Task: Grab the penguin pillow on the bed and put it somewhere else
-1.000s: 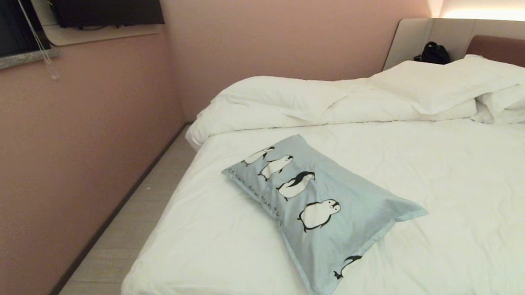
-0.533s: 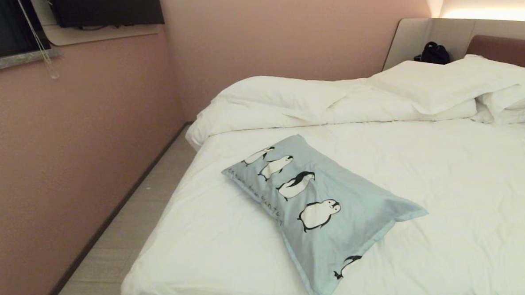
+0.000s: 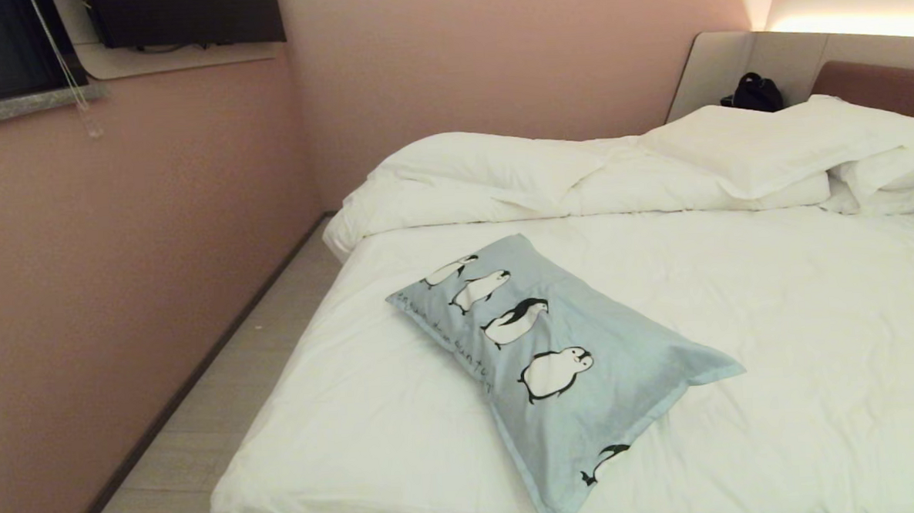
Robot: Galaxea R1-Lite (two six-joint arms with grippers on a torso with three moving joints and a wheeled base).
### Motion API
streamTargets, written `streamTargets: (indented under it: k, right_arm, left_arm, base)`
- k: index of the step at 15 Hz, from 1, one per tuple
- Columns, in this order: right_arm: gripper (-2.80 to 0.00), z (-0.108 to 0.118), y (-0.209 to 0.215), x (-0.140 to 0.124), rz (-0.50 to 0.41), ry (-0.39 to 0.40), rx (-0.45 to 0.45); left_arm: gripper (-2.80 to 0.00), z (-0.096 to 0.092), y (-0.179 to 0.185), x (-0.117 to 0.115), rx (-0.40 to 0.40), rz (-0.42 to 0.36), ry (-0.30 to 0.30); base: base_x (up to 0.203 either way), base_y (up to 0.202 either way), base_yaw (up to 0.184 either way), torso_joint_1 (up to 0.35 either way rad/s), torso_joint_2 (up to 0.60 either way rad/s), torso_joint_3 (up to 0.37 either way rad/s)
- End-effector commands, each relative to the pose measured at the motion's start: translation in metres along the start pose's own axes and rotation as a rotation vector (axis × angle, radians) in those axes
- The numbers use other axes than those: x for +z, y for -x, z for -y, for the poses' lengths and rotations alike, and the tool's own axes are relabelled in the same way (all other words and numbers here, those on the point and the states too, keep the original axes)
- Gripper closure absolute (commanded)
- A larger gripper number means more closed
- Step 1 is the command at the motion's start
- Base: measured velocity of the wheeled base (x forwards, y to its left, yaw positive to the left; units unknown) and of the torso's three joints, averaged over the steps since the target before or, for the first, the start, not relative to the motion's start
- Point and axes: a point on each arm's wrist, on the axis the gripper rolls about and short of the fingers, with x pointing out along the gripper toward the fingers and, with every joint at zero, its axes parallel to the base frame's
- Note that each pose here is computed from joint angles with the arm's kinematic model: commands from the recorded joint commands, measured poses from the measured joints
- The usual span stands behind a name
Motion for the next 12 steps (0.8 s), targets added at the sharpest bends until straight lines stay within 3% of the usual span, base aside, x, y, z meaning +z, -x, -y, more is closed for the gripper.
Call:
streamTargets:
  k: [1,12]
  right_arm:
    - [0.00,0.0000,-0.0001,0.0000,-0.002,-0.003,0.000]
    - [0.00,0.0000,-0.0001,0.0000,-0.002,0.001,0.000]
  left_arm:
    - [0.00,0.0000,0.0000,0.0000,0.002,0.001,0.000]
    - [0.00,0.0000,0.0000,0.0000,0.001,0.001,0.000]
  base:
    - [0.000,0.000,0.000,0.000,0.00,0.000]
    - [0.000,0.000,0.000,0.000,0.00,0.000]
